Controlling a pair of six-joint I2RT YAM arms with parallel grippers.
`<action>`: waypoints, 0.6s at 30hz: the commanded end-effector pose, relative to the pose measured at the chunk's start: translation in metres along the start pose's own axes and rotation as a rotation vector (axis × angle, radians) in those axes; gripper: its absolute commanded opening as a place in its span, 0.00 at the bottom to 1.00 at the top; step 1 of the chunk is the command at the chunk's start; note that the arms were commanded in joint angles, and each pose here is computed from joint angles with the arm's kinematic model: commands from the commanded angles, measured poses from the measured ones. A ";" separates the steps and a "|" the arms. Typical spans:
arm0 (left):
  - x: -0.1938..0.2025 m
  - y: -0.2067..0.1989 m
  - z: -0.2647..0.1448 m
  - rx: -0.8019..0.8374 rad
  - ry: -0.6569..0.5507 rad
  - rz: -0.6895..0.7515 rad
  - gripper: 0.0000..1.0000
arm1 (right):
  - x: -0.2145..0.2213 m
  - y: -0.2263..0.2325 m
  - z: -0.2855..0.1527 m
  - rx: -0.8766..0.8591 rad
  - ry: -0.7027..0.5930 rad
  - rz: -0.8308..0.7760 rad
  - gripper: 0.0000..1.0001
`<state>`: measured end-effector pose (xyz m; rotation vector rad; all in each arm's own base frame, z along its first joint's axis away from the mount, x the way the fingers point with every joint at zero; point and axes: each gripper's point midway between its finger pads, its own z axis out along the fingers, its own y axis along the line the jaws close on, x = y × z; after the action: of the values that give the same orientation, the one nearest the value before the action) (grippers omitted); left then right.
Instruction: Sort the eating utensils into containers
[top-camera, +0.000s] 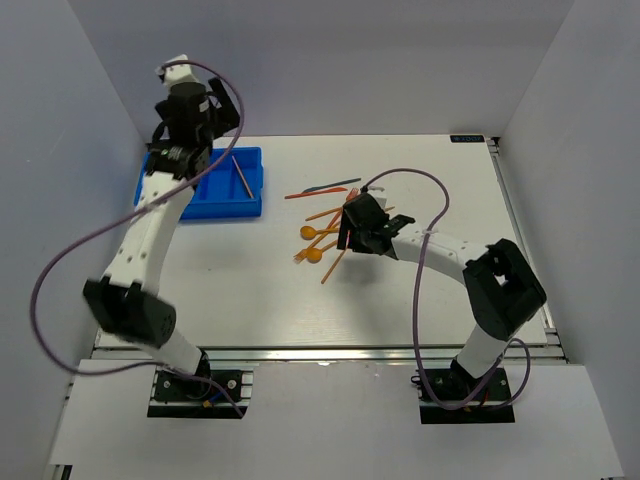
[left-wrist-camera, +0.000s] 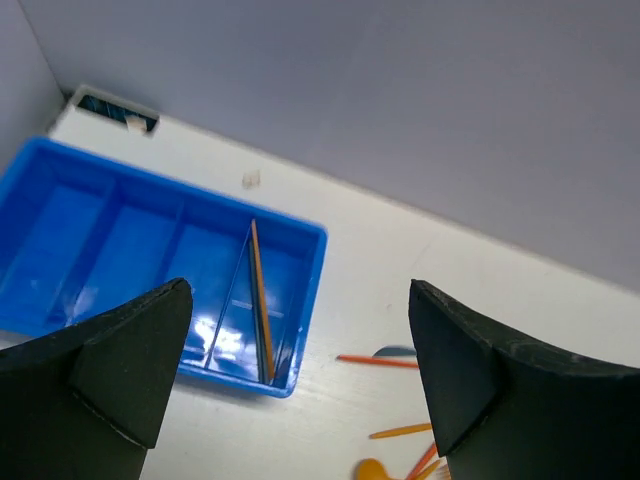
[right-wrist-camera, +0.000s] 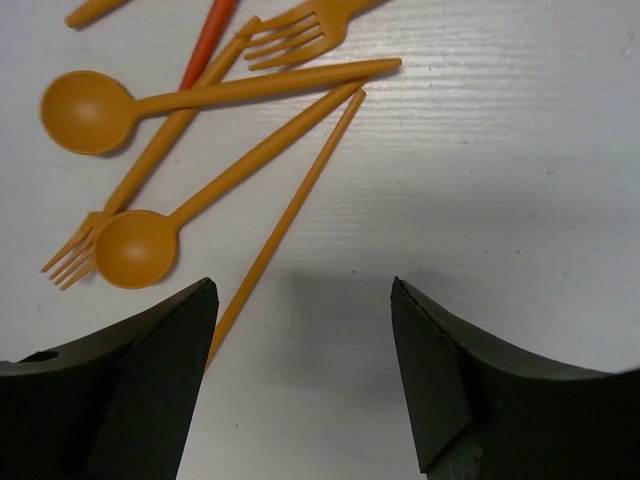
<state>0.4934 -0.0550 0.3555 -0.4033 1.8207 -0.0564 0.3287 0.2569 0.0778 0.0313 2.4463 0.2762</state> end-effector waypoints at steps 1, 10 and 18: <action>-0.018 0.018 -0.035 -0.044 -0.059 -0.016 0.98 | -0.004 0.004 0.003 0.036 -0.032 0.062 0.73; 0.015 0.026 -0.064 -0.007 0.063 -0.020 0.96 | 0.000 0.015 0.029 0.084 -0.005 0.059 0.58; 0.051 0.048 -0.101 0.032 0.107 0.030 0.97 | 0.016 0.005 0.052 0.197 0.058 0.047 0.49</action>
<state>0.3953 -0.0426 0.2961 -0.3869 2.0056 -0.0374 0.3465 0.2777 0.0292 0.1226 2.5241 0.1194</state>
